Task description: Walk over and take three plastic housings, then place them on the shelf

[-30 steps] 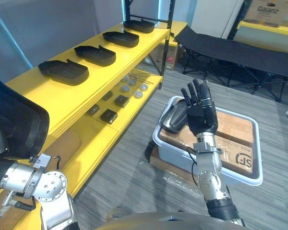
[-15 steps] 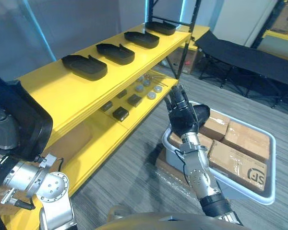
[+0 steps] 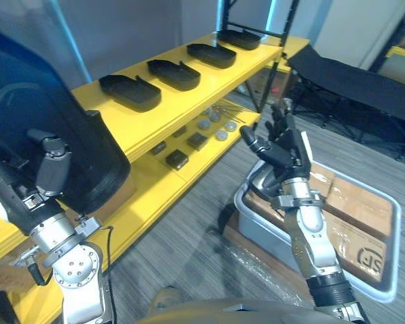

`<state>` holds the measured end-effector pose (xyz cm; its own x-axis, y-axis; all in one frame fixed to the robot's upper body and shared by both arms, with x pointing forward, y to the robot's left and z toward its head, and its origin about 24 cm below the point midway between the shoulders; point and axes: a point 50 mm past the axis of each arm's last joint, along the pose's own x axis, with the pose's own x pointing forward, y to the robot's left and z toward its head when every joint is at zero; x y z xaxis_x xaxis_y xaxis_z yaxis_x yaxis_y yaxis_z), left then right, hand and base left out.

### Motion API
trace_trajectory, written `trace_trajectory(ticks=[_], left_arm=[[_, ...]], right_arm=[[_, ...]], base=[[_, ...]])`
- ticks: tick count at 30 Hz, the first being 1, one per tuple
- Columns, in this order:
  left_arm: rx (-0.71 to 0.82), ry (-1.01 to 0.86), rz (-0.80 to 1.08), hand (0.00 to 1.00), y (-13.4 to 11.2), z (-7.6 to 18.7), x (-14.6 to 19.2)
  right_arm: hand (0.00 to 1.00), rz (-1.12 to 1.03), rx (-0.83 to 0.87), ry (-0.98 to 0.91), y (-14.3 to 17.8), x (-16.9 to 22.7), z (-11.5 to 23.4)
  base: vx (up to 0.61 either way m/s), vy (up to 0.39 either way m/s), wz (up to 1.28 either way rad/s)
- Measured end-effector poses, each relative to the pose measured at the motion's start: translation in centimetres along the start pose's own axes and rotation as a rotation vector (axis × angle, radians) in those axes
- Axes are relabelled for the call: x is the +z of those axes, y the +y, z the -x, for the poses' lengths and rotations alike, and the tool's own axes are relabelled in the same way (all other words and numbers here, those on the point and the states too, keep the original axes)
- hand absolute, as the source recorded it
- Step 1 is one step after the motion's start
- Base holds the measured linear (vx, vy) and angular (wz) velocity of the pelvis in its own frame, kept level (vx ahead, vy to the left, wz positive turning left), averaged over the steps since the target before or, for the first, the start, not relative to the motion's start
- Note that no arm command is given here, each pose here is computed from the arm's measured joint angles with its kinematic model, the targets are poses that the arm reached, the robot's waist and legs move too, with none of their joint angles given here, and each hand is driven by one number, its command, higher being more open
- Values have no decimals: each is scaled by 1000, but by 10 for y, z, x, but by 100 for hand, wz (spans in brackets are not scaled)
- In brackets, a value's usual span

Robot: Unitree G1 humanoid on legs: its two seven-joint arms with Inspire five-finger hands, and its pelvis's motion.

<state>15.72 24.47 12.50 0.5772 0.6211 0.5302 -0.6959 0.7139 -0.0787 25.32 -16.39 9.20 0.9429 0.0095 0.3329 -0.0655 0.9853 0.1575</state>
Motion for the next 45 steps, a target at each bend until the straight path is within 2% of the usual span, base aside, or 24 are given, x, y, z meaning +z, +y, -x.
trace_trajectory(ticks=[3,8,13,17,33,41,45], left_arm=[[-66,36,61,0,-4,3,-2],[-187,133,71,0,-1,22,-8],[-291,111,159,0,-17,24,-4],[-283,109,149,0,-14,23,-4],[-280,103,140,0,-15,20,-6],[-313,-17,148,0,-23,-2,6],[-309,-68,173,0,-31,-16,9]], right_arm=[[100,1,-2,8,-1,-1,2],[100,-51,58,17,18,-6,4],[100,8,-14,-7,1,-1,3],[100,28,-66,-61,-13,7,4],[100,30,-36,-81,-2,7,2],[100,54,-73,-64,-6,3,8],[100,73,-36,-98,-7,10,4]], base=[[54,-48,67],[-9,-56,58],[-108,-65,122],[-119,-11,35],[38,39,-10],[140,103,38],[236,-52,59]])
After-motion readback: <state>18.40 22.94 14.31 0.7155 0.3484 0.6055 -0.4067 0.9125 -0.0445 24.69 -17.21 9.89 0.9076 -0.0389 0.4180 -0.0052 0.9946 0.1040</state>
